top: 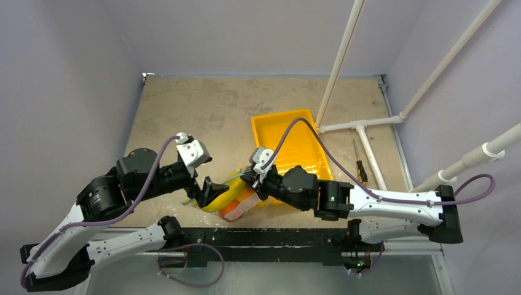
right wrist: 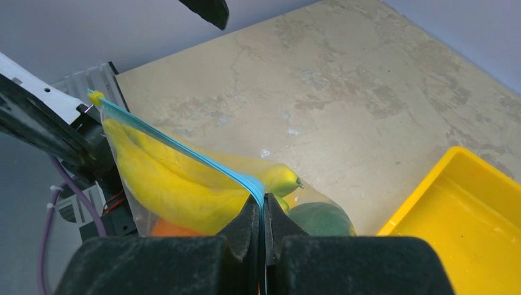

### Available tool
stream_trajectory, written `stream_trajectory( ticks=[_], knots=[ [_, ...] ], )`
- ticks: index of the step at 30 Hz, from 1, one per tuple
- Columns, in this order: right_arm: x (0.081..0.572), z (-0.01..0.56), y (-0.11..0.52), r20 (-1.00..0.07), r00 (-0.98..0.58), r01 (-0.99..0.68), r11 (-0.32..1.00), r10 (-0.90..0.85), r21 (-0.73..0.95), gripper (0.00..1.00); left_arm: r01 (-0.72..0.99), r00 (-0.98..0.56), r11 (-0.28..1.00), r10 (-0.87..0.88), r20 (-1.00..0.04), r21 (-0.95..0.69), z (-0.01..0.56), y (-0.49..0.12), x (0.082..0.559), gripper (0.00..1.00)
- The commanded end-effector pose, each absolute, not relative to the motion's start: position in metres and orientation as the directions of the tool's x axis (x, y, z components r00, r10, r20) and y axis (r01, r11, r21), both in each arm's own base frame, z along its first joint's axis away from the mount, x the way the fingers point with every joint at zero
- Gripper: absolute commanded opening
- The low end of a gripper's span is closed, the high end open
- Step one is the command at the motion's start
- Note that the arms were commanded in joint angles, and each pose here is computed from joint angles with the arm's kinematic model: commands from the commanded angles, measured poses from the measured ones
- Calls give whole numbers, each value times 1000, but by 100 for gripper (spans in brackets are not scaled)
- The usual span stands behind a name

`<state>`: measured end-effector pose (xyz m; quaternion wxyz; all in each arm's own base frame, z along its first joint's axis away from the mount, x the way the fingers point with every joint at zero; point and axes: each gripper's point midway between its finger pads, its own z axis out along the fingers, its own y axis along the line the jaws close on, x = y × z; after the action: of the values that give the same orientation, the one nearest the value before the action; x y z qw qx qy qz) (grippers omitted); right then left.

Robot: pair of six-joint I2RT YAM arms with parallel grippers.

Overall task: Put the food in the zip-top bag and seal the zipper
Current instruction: Place the zipper food storage bag at the center of the board.

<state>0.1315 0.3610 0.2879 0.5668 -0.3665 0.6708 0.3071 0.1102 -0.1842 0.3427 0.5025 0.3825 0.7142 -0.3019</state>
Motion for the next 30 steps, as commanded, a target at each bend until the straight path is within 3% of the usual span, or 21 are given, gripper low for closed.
stream_trajectory(
  ticks=[1, 8, 12, 17, 22, 30],
  knots=[
    [127, 334, 372, -998, -64, -857, 512, 4, 57, 0, 876, -176, 481, 264, -948, -29, 335, -198, 112, 96],
    [125, 345, 372, -998, -52, -866, 496, 37, 64, 0, 864, -217, 502, 321, -922, -28, 305, -201, 118, 94],
    [123, 349, 371, -997, -50, -871, 487, 52, 69, 0, 852, -234, 524, 343, -910, -21, 291, -199, 122, 88],
    [123, 350, 370, -997, -49, -870, 488, 58, 71, 0, 838, -241, 546, 346, -907, -14, 286, -198, 127, 63],
    [122, 355, 367, -996, -48, -870, 486, 77, 79, 0, 851, -263, 524, 365, -893, -36, 275, -206, 125, 53],
    [122, 360, 360, -993, -44, -869, 486, 107, 91, 0, 846, -296, 532, 393, -871, -47, 261, -214, 130, 25]
  ],
)
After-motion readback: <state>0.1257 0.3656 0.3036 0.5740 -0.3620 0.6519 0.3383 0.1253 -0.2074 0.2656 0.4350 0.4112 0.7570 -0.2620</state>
